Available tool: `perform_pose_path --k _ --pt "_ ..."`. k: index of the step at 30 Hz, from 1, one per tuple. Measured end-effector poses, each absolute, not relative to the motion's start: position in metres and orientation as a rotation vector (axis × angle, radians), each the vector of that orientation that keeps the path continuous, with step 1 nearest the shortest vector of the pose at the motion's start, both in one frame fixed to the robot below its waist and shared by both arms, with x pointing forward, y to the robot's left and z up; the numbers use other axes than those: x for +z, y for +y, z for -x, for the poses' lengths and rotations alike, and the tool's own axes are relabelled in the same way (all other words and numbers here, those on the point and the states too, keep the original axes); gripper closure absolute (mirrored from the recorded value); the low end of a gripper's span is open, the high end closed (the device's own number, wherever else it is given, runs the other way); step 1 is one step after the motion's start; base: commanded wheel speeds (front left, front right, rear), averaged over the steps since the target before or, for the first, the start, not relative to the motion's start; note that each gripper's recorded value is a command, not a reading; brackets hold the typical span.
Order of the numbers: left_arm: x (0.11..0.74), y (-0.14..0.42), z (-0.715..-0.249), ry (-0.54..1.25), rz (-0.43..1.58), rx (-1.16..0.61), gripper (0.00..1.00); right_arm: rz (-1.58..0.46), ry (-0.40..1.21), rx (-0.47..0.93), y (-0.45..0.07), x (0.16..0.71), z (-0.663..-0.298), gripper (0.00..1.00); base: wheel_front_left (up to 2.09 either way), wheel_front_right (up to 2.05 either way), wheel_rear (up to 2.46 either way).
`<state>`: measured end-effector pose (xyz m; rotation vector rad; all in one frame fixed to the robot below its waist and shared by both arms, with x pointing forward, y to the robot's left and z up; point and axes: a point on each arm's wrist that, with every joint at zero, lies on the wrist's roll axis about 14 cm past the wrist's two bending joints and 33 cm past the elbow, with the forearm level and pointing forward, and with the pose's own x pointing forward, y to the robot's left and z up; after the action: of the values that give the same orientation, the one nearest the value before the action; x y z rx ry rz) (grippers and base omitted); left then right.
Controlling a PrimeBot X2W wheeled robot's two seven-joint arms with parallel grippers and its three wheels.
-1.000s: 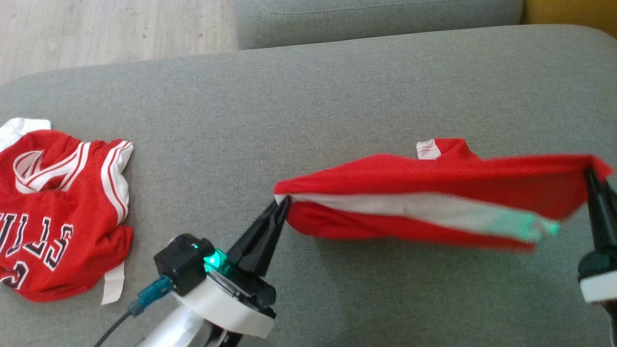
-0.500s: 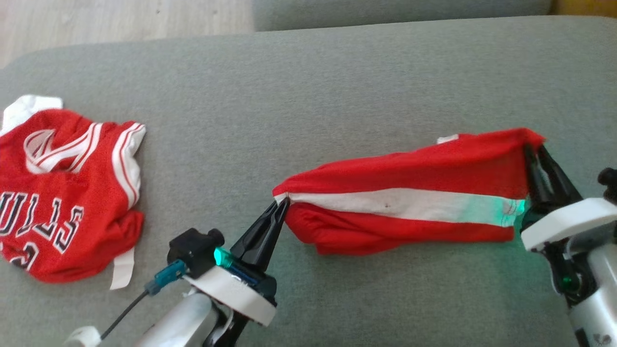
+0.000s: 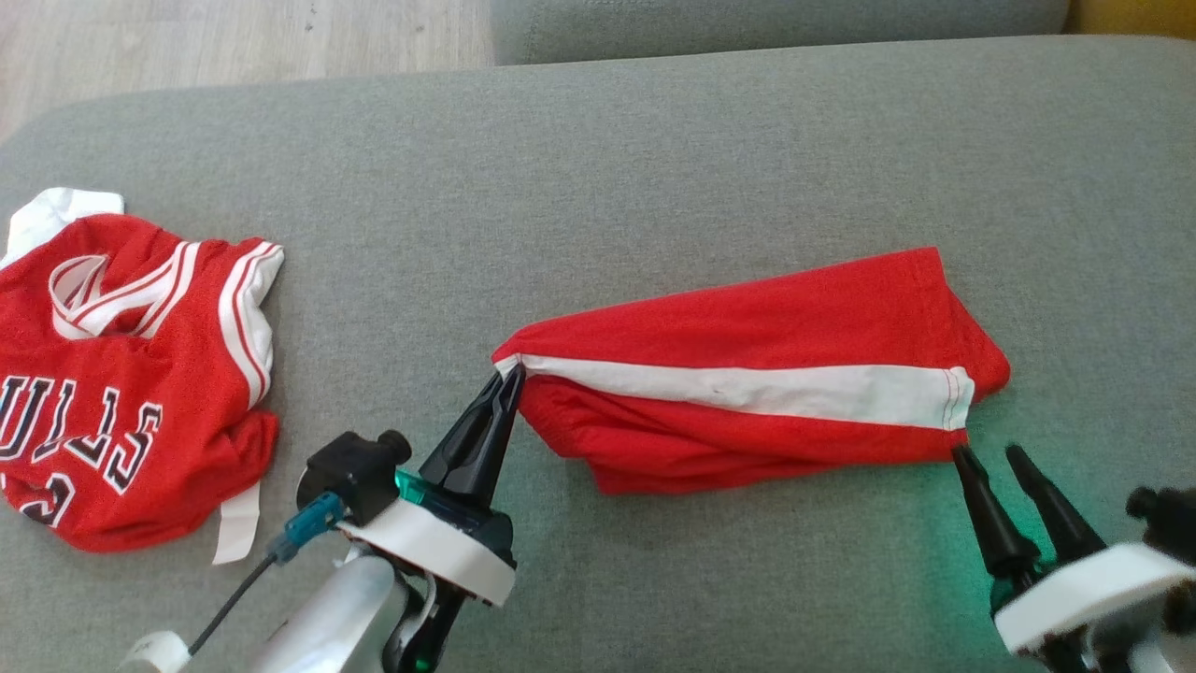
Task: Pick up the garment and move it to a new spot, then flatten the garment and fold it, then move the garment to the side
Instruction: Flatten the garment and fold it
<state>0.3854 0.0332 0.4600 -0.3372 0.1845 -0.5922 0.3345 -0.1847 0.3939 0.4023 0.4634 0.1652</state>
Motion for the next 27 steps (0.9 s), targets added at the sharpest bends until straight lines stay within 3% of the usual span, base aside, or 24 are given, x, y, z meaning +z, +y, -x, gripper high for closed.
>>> perform_pose_path --k 12,27 --pt "0.447 0.048 -0.384 0.211 0.291 -0.554 1.0 -0.43 0.448 0.242 -0.165 0.404 -0.367 0.0 0.0 0.0 0.0" --pt "0.439 0.057 -0.387 0.226 0.289 -0.522 1.0 -0.46 0.514 0.276 -0.152 0.385 -0.377 0.0 0.0 0.0 0.0"
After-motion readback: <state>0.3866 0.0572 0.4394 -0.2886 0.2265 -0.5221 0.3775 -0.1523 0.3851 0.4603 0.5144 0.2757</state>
